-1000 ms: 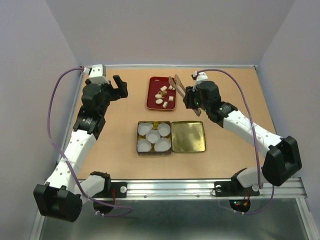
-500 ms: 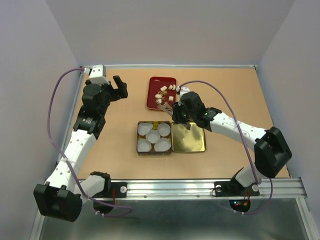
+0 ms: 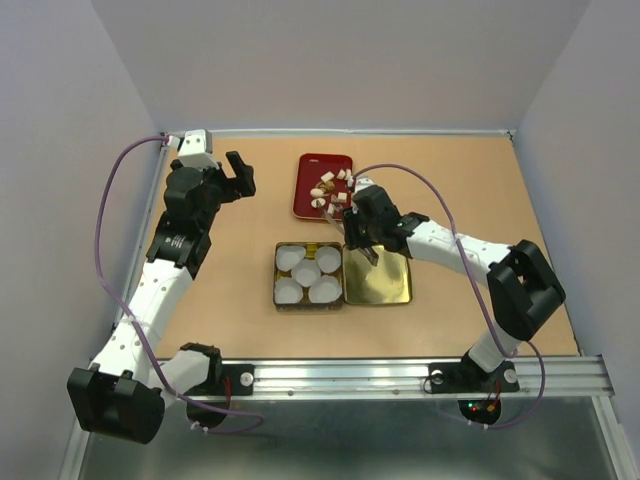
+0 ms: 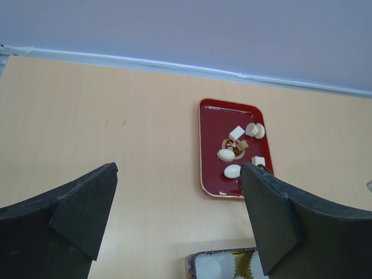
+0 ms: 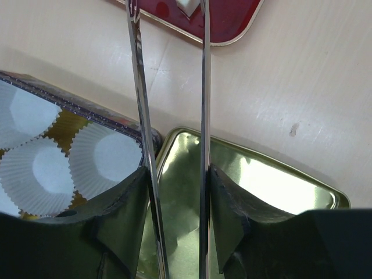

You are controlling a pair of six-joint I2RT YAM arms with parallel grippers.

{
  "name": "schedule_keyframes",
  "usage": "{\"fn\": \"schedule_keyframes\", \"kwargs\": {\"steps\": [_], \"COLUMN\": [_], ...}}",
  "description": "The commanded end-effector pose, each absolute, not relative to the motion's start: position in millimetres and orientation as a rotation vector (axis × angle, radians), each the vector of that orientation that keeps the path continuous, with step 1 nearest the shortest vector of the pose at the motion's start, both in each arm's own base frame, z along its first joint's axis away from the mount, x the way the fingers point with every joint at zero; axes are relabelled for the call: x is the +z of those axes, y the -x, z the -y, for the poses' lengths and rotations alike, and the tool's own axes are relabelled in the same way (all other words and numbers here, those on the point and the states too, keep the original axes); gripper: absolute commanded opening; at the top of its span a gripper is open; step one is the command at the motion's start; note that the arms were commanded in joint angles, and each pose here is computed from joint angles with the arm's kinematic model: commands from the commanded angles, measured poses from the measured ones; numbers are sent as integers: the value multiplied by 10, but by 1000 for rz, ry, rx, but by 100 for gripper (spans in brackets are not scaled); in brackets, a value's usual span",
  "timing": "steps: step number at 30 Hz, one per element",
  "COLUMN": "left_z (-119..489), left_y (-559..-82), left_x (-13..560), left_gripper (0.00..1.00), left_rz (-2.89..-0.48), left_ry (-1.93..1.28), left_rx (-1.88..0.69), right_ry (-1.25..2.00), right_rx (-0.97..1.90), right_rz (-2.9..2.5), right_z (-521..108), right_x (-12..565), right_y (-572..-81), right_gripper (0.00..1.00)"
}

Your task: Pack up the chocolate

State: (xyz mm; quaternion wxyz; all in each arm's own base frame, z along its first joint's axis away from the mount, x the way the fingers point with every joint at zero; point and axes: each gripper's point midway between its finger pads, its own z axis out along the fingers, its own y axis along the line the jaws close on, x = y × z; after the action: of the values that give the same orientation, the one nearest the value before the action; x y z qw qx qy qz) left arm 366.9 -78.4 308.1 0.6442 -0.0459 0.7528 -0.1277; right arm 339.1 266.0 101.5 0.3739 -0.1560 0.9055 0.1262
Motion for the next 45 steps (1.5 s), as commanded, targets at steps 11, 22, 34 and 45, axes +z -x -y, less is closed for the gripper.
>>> {"fn": "schedule_keyframes", "kwargs": {"steps": [11,22,34,45], "left_z": [825,827,824,825], "left_y": [-3681,-3666,-3651,-3645], "left_x": [3234,3252,3266,3281], "left_gripper": [99,99,99,99], "left_rz": [-1667,-1663,-1660,-1656], "left_ry": [100,96,96,95], "left_rx": [-318,-320,-321,-323], "right_ry": [367,388,422,456], "right_rx": [340,327,335,302], "right_rz": [-2158,-2209,-2221,-2277], "right_z": [-2896,-2969,-3056,-3045], "right_x": [1614,1405,1391,1297], "right_y": [-3753,-3805,-3854,-3837], "right_gripper": [50,51,51,51]}}
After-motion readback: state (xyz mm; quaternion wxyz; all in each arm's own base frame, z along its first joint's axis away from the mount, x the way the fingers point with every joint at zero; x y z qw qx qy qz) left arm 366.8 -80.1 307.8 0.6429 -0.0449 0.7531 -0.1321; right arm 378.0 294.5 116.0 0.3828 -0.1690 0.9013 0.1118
